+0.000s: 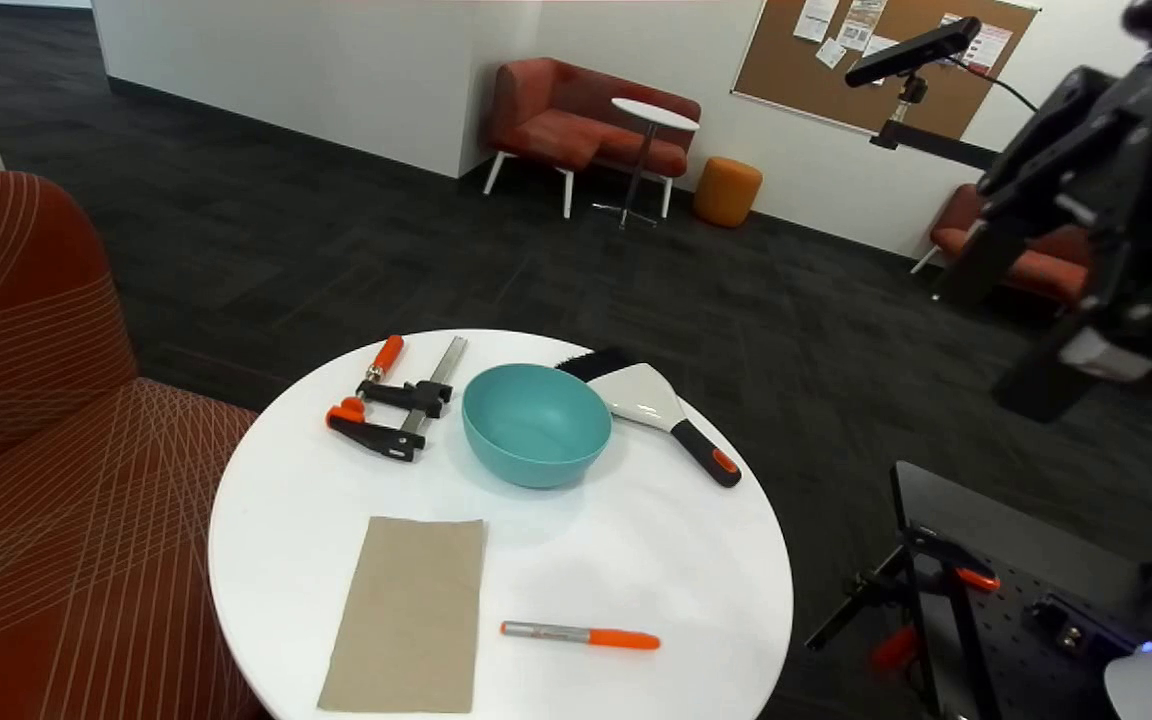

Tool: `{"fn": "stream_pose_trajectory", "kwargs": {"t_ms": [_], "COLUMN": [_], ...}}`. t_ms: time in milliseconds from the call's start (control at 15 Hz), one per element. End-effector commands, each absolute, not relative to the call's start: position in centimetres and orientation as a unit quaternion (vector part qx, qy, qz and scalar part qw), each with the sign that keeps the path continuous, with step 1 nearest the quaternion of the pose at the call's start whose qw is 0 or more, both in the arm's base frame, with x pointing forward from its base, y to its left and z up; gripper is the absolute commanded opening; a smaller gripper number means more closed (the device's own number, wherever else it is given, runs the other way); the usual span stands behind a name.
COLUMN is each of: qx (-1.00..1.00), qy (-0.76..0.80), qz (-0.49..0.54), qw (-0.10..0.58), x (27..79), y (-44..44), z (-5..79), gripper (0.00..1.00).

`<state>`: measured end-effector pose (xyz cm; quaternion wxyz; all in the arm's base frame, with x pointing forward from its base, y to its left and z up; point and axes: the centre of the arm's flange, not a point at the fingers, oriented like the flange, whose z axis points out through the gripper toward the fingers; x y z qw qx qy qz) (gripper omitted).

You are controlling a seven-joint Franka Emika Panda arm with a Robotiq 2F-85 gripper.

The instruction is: Pick up the marker and put it in the bowl

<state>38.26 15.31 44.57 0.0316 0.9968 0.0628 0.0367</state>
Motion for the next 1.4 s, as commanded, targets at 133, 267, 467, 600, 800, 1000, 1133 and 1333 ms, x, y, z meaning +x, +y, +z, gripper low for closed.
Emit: {"fn": "stream_pose_trajectory", "kwargs": {"t_ms": [133, 267, 467, 600, 800, 1000, 1133, 1333], "qx": [0.99, 0.988, 0.987, 0.987, 0.988, 0.988, 0.988, 0.986], "qy": [0.135, 0.148, 0.158, 0.161, 0.152, 0.152, 0.156, 0.167], "qz": [0.046, 0.042, 0.026, 0.015, 0.004, -0.002, 0.002, 0.004], "qw": [0.016, 0.01, 0.0, -0.006, 0.001, 0.0, -0.007, 0.001], "x": [41.8, 42.5, 43.2, 43.5, 42.7, 42.8, 43.2, 44.3], "y": [12.2, 11.7, 11.5, 11.6, 11.5, 11.6, 11.5, 12.0], "z": [38.2, 35.4, 31.4, 29.3, 29.1, 28.4, 28.1, 25.9], "gripper": [1.0, 1.0, 1.0, 1.0, 1.0, 1.0, 1.0, 1.0]}}
